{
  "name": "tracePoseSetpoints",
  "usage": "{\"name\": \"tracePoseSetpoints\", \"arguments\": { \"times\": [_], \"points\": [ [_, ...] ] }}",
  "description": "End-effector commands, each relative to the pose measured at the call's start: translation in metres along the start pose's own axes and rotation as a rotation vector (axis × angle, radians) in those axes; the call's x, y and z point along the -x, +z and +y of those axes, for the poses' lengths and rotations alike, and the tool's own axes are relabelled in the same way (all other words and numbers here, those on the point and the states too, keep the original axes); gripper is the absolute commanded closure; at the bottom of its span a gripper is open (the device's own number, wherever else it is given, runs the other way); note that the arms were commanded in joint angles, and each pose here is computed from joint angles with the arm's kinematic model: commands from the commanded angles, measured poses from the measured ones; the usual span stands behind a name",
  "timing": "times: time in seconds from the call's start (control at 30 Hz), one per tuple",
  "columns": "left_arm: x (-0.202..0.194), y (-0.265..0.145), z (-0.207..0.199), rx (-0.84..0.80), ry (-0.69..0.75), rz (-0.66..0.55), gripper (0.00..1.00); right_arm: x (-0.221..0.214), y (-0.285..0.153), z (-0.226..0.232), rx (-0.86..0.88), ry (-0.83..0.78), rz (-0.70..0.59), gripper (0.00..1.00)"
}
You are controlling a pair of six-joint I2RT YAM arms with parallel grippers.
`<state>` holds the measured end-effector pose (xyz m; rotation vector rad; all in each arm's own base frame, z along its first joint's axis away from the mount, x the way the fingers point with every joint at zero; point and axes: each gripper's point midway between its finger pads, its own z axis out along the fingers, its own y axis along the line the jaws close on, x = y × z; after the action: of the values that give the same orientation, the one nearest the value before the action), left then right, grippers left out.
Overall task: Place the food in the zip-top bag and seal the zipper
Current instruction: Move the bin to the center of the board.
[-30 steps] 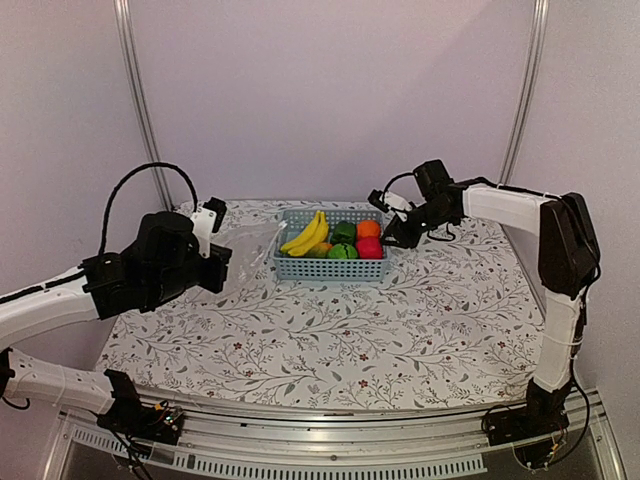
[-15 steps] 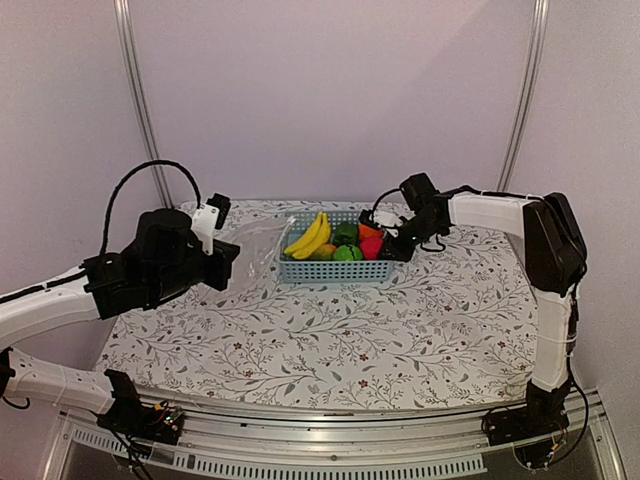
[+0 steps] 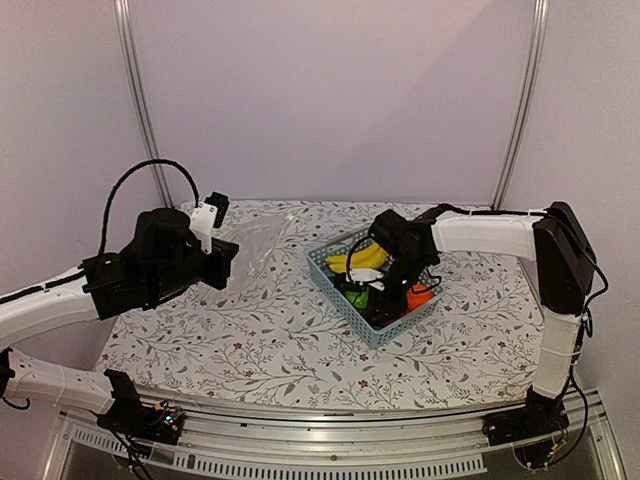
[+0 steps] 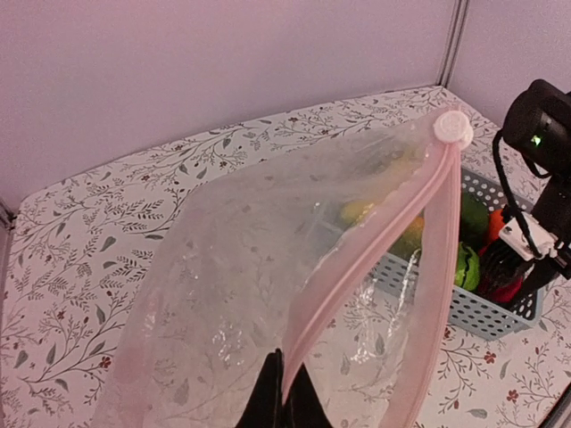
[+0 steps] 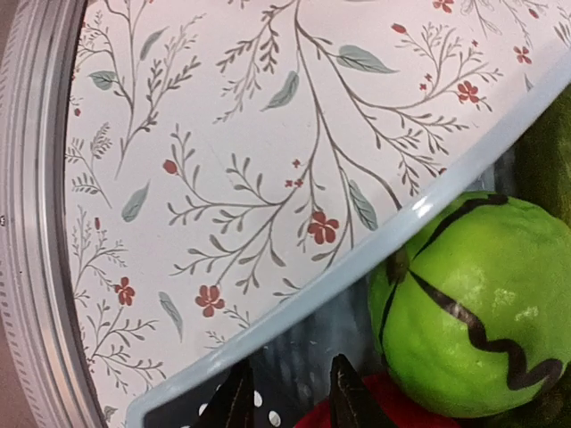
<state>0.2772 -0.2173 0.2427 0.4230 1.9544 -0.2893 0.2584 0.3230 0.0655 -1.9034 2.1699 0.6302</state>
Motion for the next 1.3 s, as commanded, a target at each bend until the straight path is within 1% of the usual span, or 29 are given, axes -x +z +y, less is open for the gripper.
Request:
{"name": "tracePoseSetpoints", "arguments": {
  "times": [0.0, 0.1, 0.23, 0.33, 0.43, 0.53, 0.67, 0.77, 0.9, 1.0, 1.1, 1.17, 1.27],
  "points": [
    [0.010, -0.006, 0.008, 0.022, -0.013, -0.034, 1.00, 0.018, -0.038, 0.014, 0.027, 0.035, -0.056, 0.70],
    [0.009, -0.006, 0.007, 0.015, -0.012, -0.029, 1.00, 0.017, -0.049, 0.008, -0.007, 0.042, -0.063, 0.69],
    [0.007, -0.008, 0.006, 0.010, -0.010, -0.004, 1.00, 0.016, -0.063, 0.008, -0.009, 0.062, -0.095, 0.68],
    [0.005, -0.010, 0.007, 0.013, -0.025, 0.026, 1.00, 0.017, -0.074, -0.006, -0.111, 0.059, -0.119, 0.62],
    [0.009, -0.019, 0.006, -0.002, -0.050, 0.052, 1.00, 0.016, -0.092, -0.036, -0.235, 0.112, -0.151, 0.55],
    [0.017, -0.032, 0.009, -0.002, -0.069, 0.062, 1.00, 0.011, -0.114, -0.078, -0.377, 0.199, -0.193, 0.53],
    [0.017, -0.043, 0.013, 0.002, -0.081, 0.074, 1.00, -0.012, -0.132, -0.132, -0.554, 0.326, -0.192, 0.48],
    [0.012, -0.046, 0.013, -0.004, -0.096, 0.086, 1.00, -0.033, -0.126, -0.159, -0.597, 0.389, -0.153, 0.46],
    [0.009, -0.047, 0.014, -0.006, -0.113, 0.092, 1.00, -0.052, -0.104, -0.174, -0.551, 0.440, -0.127, 0.45],
    [0.011, -0.048, 0.013, -0.009, -0.126, 0.088, 1.00, -0.060, -0.086, -0.176, -0.504, 0.454, -0.110, 0.47],
    [0.017, -0.051, 0.015, 0.000, -0.145, 0.081, 1.00, -0.066, -0.080, -0.180, -0.474, 0.497, -0.122, 0.60],
    [0.024, -0.054, 0.018, 0.019, -0.148, 0.073, 1.00, -0.072, -0.082, -0.184, -0.463, 0.561, -0.146, 0.66],
    [0.035, -0.062, 0.030, 0.079, -0.137, 0.064, 1.00, -0.087, -0.091, -0.192, -0.466, 0.661, -0.184, 0.73]
  ]
}}
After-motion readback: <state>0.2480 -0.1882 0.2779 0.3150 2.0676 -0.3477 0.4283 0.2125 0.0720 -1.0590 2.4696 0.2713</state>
